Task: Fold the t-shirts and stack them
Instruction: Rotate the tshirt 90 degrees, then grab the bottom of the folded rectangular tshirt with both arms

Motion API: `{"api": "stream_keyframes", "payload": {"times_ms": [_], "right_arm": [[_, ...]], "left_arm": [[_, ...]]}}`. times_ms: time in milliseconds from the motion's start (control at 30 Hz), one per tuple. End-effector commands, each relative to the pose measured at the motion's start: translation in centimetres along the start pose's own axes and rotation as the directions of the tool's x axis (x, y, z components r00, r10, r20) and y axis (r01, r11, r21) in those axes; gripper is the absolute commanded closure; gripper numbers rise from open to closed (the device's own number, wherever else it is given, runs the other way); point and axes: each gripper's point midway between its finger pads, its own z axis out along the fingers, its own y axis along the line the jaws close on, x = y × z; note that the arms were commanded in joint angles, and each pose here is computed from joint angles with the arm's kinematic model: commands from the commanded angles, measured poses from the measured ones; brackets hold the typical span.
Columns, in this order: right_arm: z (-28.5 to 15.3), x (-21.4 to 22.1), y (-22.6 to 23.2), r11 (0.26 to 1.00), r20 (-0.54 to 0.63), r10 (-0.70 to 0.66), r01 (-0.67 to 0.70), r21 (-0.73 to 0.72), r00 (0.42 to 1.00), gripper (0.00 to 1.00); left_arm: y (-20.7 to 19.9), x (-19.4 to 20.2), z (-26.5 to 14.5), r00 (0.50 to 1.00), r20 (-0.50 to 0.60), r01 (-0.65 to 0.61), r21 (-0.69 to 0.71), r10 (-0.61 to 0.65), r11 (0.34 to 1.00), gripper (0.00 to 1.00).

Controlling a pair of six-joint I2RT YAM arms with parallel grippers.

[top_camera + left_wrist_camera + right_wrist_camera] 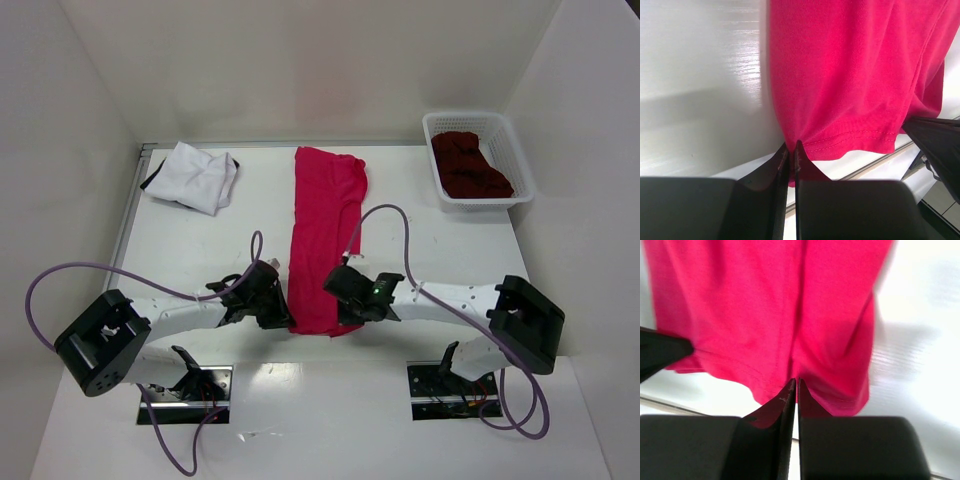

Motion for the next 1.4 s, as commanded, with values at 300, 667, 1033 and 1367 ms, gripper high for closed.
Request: {"api": "stream_keyframes", "payload": {"times_ms": [300, 667, 1033, 1367], "right_arm": [[-4.5, -2.5, -2.3, 0.986, 0.091, 0.150, -0.142, -0.090, 0.984, 0.32], [-2.0, -0.4, -3.7, 0.970, 0.029, 0.199, -0.193, -0.148, 0.980, 0.25], [-0.4, 0.4, -4.1, 0.960, 0.035, 0.232, -0.223, -0.167, 0.972, 0.40], [0.7, 0.6, -4.0, 0.959, 0.039, 0.233, -0.223, -0.173, 0.972, 0.48]], "left_arm": [[3.0, 1.8, 0.4, 0.998, -0.057, -0.021, -0.090, 0.016, 0.996, 0.99], [1.4, 1.4, 0.3, 0.998, -0.050, -0.041, -0.062, 0.038, 0.997, 0.99], [0.4, 1.4, -0.1, 0.996, -0.066, -0.061, -0.028, 0.059, 0.998, 0.99], [-0.6, 2.5, 0.0, 0.989, -0.103, -0.111, -0.013, 0.109, 0.994, 0.99]]}}
